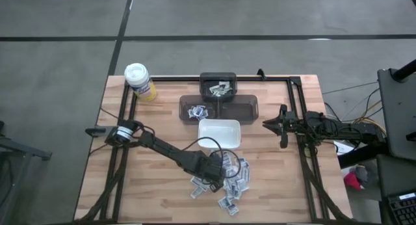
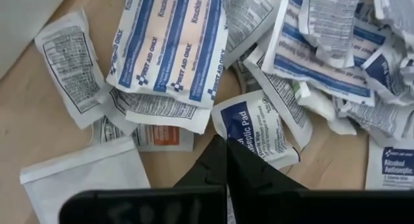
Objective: Pick & Place First Aid Supplies
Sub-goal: Put the alcohol pad into the left black bin
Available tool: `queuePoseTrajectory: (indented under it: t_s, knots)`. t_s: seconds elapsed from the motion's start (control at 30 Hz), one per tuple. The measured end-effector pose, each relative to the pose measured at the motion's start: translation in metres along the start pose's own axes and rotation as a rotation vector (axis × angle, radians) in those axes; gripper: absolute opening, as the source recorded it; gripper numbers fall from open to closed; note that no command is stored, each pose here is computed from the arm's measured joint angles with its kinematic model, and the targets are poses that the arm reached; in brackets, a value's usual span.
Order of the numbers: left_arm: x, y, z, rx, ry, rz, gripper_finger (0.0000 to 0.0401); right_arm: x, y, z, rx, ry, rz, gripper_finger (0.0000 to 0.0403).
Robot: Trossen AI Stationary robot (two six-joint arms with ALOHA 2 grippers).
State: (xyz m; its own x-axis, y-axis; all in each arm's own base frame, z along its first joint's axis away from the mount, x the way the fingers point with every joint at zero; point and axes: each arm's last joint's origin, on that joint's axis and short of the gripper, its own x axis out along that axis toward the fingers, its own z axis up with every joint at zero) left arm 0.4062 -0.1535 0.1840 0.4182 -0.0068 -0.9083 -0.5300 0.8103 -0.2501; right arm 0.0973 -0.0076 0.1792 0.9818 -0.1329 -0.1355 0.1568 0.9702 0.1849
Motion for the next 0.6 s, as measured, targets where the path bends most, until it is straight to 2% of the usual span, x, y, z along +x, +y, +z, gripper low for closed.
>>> queuePoseTrajectory:
  t_s: [0.4, 0.6]
  knots:
    - [-0.017, 0.002, 0.003, 0.020, 0.006, 0.000, 0.0000, 0.000, 0.000, 0.000, 0.000, 0.000, 0.000, 0.0059]
    - [-0.011, 0.003, 0.000, 0.024, 0.024, 0.020, 0.0000, 0.000, 0.000, 0.000, 0.000, 0.000, 0.000, 0.0059]
